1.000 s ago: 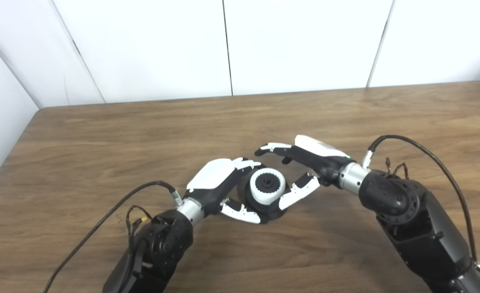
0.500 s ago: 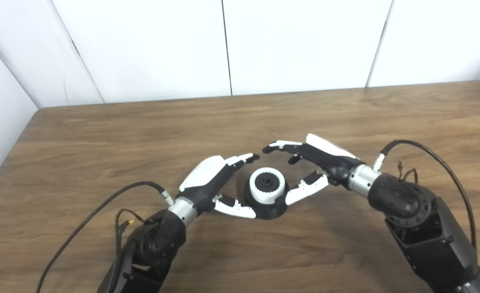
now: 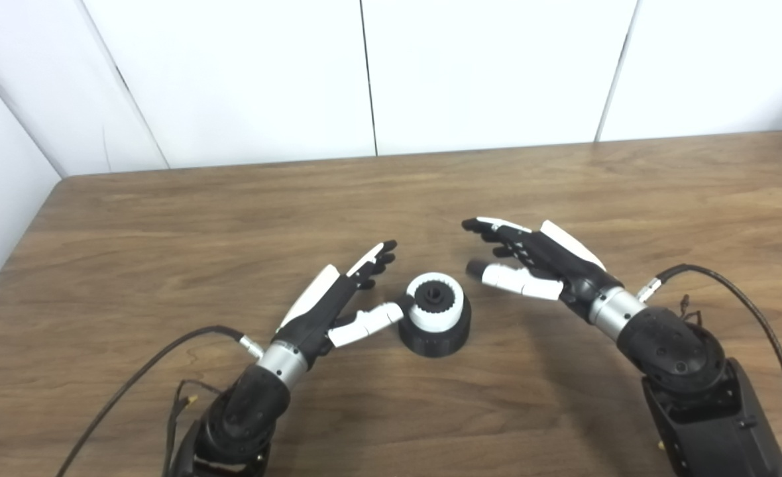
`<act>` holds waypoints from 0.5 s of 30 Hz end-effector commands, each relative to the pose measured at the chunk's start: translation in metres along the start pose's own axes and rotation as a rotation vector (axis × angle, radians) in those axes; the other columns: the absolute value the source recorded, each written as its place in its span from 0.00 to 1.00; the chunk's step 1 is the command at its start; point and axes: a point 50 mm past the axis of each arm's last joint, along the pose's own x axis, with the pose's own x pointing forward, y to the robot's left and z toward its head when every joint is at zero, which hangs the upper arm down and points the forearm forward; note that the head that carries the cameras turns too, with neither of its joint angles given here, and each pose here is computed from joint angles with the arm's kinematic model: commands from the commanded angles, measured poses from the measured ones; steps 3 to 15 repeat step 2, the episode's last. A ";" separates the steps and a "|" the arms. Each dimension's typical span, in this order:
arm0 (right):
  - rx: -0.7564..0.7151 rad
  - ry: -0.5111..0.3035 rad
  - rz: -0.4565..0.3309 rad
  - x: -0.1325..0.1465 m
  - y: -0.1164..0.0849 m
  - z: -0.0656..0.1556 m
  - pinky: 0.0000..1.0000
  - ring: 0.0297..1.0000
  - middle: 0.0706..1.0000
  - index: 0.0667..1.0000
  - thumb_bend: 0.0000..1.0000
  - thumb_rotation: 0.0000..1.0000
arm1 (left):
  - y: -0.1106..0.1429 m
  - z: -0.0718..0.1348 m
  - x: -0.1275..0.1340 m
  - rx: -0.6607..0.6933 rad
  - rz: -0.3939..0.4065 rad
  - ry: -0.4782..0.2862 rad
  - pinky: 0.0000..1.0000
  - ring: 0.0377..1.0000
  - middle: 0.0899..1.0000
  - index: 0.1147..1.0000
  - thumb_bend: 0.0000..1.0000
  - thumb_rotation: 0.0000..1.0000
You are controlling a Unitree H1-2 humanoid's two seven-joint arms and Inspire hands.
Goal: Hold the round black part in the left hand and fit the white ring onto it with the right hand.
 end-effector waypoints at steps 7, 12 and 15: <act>0.038 -0.056 -0.077 -0.001 -0.005 0.016 0.91 0.94 0.94 0.89 0.54 0.90 | 0.009 0.004 -0.002 -0.043 0.073 -0.011 0.99 1.00 0.99 1.00 0.76 0.99; 0.038 -0.056 -0.077 -0.001 -0.005 0.016 0.91 0.94 0.94 0.89 0.54 0.90 | 0.009 0.004 -0.002 -0.043 0.073 -0.011 0.99 1.00 0.99 1.00 0.76 0.99; 0.038 -0.056 -0.077 -0.001 -0.005 0.016 0.91 0.94 0.94 0.89 0.54 0.90 | 0.009 0.004 -0.002 -0.043 0.073 -0.011 0.99 1.00 0.99 1.00 0.76 0.99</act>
